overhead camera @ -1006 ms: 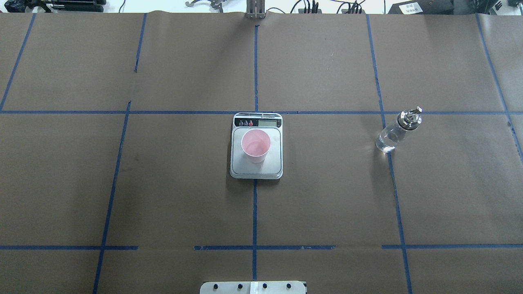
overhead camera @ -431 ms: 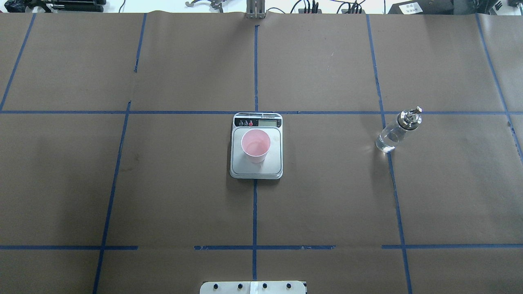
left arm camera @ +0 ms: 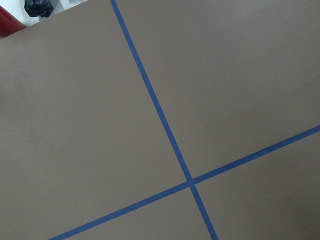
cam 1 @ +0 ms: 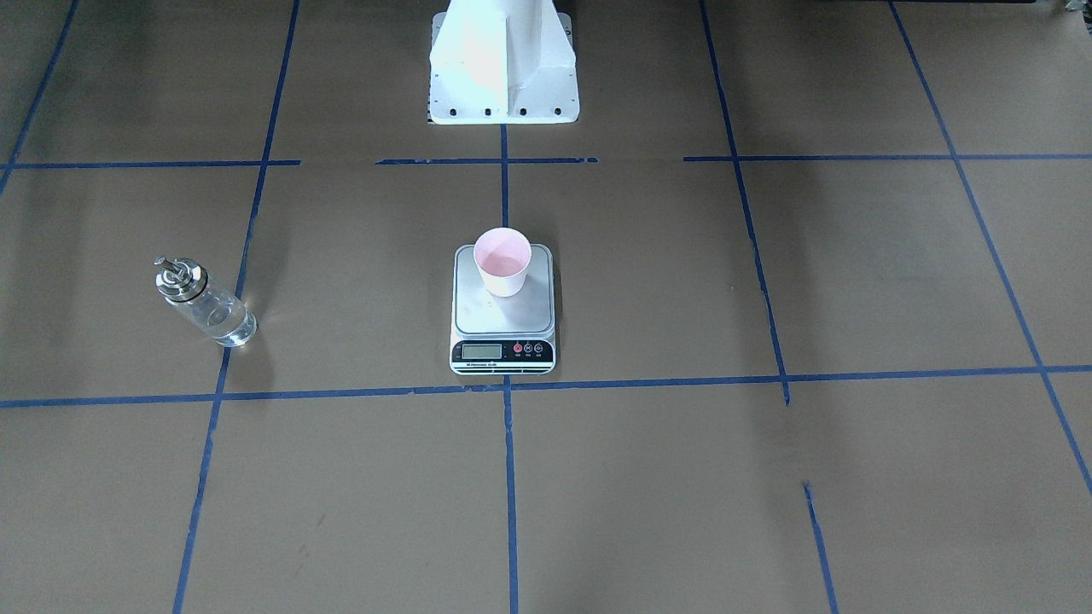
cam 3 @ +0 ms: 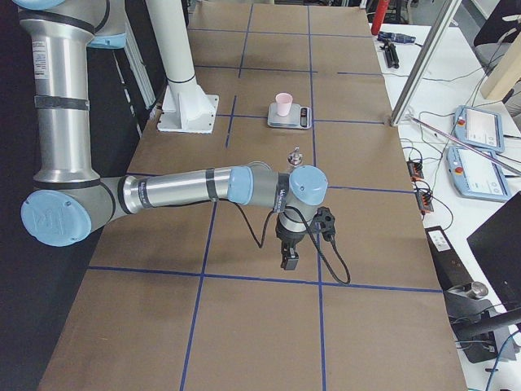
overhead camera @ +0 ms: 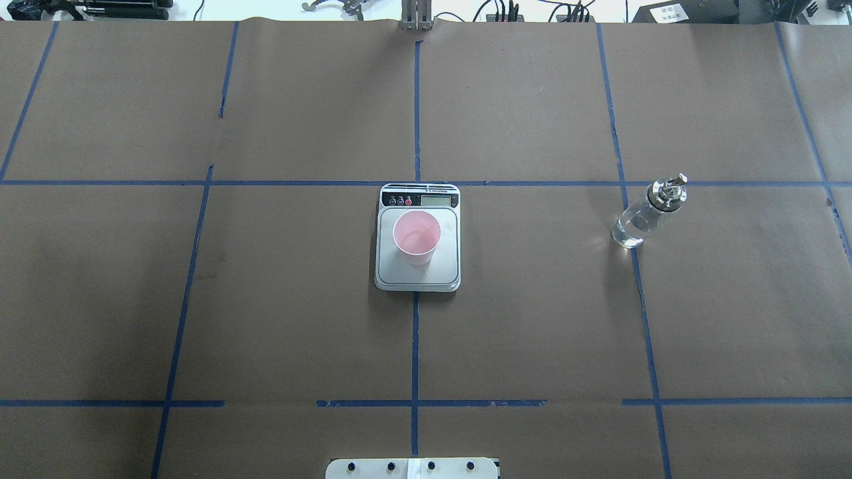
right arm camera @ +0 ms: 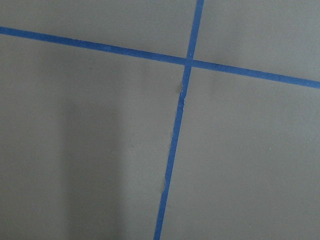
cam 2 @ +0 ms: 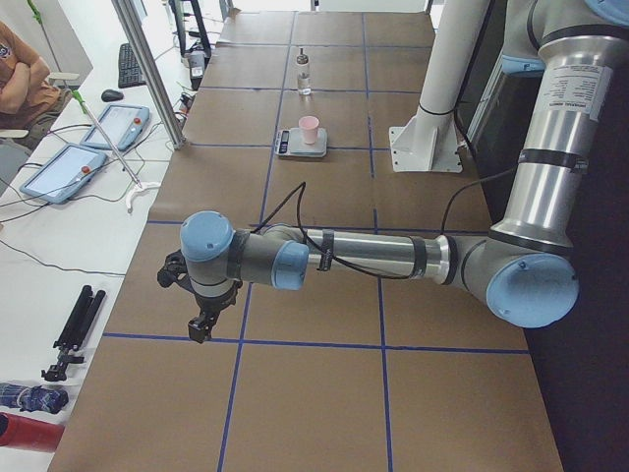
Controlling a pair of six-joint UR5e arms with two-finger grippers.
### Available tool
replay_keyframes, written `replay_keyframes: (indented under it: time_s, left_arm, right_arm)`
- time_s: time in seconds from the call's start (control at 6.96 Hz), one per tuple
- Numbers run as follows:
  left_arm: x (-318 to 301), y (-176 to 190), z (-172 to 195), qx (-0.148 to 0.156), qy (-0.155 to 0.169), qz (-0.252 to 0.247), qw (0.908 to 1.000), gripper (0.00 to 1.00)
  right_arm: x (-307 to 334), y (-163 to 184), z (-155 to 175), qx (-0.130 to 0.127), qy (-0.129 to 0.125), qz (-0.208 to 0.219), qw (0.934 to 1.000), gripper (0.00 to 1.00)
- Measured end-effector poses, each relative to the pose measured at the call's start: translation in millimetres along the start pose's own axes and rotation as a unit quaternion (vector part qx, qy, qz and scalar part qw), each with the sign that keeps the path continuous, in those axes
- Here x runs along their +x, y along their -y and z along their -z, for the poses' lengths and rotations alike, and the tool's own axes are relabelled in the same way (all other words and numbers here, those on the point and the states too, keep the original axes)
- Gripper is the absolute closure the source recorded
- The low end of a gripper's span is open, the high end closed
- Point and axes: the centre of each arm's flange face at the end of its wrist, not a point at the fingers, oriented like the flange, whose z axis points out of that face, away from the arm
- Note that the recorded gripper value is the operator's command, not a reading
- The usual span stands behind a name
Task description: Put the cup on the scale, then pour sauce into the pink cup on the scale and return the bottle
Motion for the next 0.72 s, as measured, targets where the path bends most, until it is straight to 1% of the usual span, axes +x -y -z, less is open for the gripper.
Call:
replay_keyframes:
  time_s: [0.14,0.29,0.43,0.57,0.72]
  left_arm:
    - [7.0,-5.7,-18.2,-0.033,0.027,-0.006,0.9991,0.0]
    - [10.4,-12.6,-32.1,-0.059,0.032,-0.005,0.9977,0.0]
    - [13.1,-22.3,-41.6,-0.071,0.016,0.002,0.9974,0.0]
    - [19.3,-32.4,-44.7,-0.069,-0.012,0.008,0.9975,0.0]
    - [27.4,-36.9,-39.9,-0.062,-0.027,0.008,0.9976,0.0]
  right_arm:
    - [0.3,-0.2,-0.3,0.0,0.0,0.0,1.0,0.0]
    - [1.1,-0.7,-1.1,-0.001,-0.001,-0.001,1.0,0.0]
    - [2.4,-1.7,-2.4,-0.003,-0.001,-0.002,1.0,0.0]
    - [4.4,-3.7,-4.7,-0.005,0.0,-0.005,1.0,0.0]
    - [6.8,-5.8,-7.0,-0.007,0.0,-0.008,0.9999,0.0]
